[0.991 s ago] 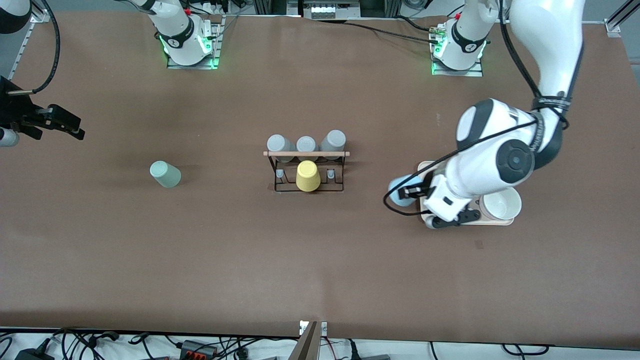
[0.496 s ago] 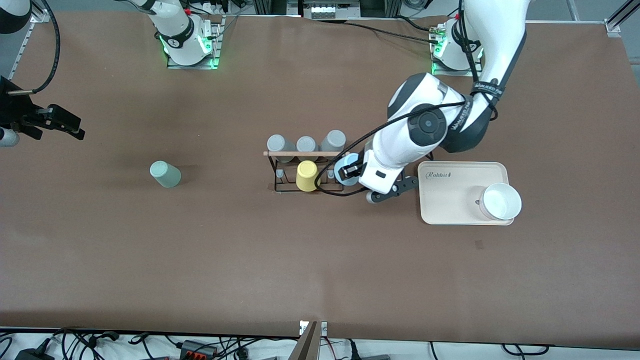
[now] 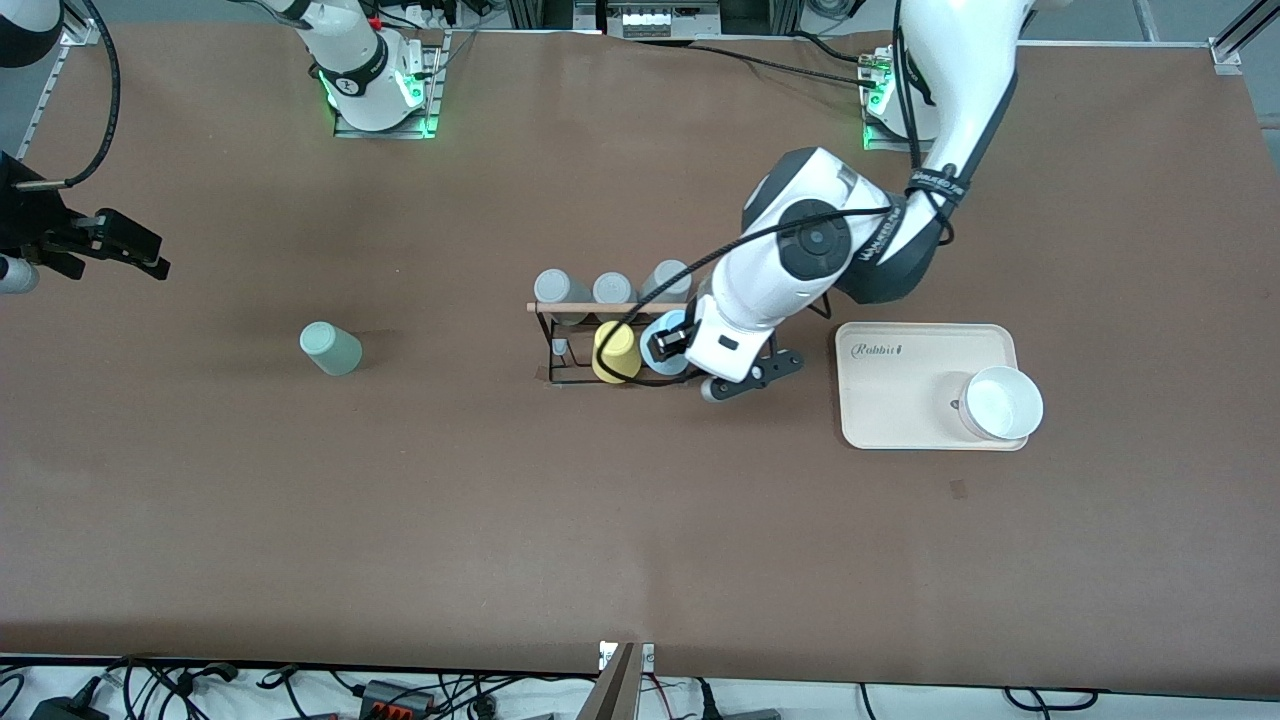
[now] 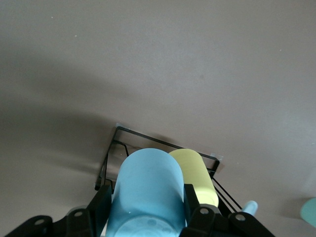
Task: Hang scattered cups on rack with three cups
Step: 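Carry the light blue cup to the rack beside the yellow cup, then release the blue cup on the rack while the right gripper reaches the teal cup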
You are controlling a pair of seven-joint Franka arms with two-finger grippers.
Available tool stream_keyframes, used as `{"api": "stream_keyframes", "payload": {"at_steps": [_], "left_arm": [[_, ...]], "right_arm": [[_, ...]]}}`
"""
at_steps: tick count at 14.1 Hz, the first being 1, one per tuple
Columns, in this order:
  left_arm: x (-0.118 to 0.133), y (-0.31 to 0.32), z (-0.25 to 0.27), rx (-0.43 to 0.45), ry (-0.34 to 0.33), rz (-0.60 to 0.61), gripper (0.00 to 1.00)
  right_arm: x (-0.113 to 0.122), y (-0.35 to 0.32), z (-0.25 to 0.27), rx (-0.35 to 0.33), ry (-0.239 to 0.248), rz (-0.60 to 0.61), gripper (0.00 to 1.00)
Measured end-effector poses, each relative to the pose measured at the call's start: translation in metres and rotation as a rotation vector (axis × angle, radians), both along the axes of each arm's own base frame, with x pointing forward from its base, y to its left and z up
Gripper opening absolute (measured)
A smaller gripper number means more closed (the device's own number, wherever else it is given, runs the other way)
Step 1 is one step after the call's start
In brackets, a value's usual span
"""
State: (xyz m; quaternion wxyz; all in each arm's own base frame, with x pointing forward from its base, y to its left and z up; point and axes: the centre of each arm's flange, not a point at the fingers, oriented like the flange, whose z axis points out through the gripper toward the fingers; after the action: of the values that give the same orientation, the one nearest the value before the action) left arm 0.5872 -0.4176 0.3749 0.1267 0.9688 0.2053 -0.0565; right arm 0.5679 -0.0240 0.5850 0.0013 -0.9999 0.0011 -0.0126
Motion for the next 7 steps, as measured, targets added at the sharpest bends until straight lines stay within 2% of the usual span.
{"api": "stream_keyframes", "payload": {"at_steps": [7], "left_arm": [[-0.010,-0.020,-0.036,0.055,-0.017,-0.057,0.64]], "right_arm": [[0.000,0.000,0.000,0.000,0.000,-0.001,1.00]]}}
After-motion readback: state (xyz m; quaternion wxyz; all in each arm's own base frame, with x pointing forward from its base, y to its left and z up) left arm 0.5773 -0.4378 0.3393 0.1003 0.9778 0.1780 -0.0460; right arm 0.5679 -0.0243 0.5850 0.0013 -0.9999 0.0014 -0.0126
